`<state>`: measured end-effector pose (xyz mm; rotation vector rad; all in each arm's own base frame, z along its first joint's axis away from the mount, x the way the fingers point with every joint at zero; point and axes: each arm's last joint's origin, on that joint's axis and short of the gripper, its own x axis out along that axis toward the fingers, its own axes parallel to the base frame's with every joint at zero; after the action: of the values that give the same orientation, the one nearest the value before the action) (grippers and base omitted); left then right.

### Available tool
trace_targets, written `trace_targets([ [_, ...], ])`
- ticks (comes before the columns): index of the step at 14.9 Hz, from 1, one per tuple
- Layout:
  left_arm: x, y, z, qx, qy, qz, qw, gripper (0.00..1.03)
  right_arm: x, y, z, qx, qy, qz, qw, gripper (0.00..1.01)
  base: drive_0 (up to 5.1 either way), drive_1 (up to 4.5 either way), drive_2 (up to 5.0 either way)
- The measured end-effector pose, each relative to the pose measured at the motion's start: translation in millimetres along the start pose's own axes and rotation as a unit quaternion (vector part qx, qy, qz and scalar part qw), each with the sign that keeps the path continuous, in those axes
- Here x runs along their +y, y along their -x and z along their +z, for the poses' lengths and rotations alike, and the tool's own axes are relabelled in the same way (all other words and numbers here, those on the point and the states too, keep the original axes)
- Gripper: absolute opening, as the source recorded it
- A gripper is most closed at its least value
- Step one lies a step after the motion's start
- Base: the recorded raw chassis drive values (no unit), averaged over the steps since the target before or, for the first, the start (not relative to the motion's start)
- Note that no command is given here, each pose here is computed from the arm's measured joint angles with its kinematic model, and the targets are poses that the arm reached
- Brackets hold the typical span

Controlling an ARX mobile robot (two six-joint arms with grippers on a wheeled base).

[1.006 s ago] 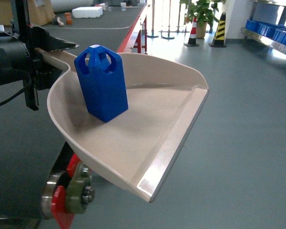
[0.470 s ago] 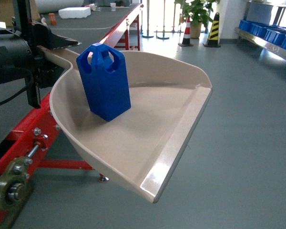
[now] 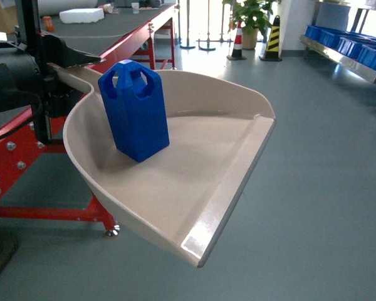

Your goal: Place part in tray to right shelf

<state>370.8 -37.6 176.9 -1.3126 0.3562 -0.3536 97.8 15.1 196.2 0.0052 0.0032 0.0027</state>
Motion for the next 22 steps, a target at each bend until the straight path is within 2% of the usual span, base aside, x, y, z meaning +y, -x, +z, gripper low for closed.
trace_targets([
  [12,-0.1,-0.1,-0.2,0.0,0.0,0.0,1.0,0.15,0.0,0.0,0.1,-0.001,0.0,0.0,1.0,0.98,5.0,-2.42,-2.4],
  [16,-1.5,-1.9,-5.4,0.012,0.0,-0.002,0.9999,0.15,-0.1,0.0,-0.3,0.001,0.0,-0.003,1.0,0.98,0.0,0.0,0.0],
  [18,-2.6,1.0,0.5,-0.001,-0.002,-0.006,1.0,0.15,0.0,0.0,0.0,0.0,0.0,-0.001,1.0,0.98,0.1,4.41,-4.1],
  [22,-0.9,1.0,0.8,-0.002,0.0,0.0,1.0,0.15,0.0,-0.1,-0.2,0.001,0.0,-0.001,1.0,0.98,-0.1,4.14,-4.4],
])
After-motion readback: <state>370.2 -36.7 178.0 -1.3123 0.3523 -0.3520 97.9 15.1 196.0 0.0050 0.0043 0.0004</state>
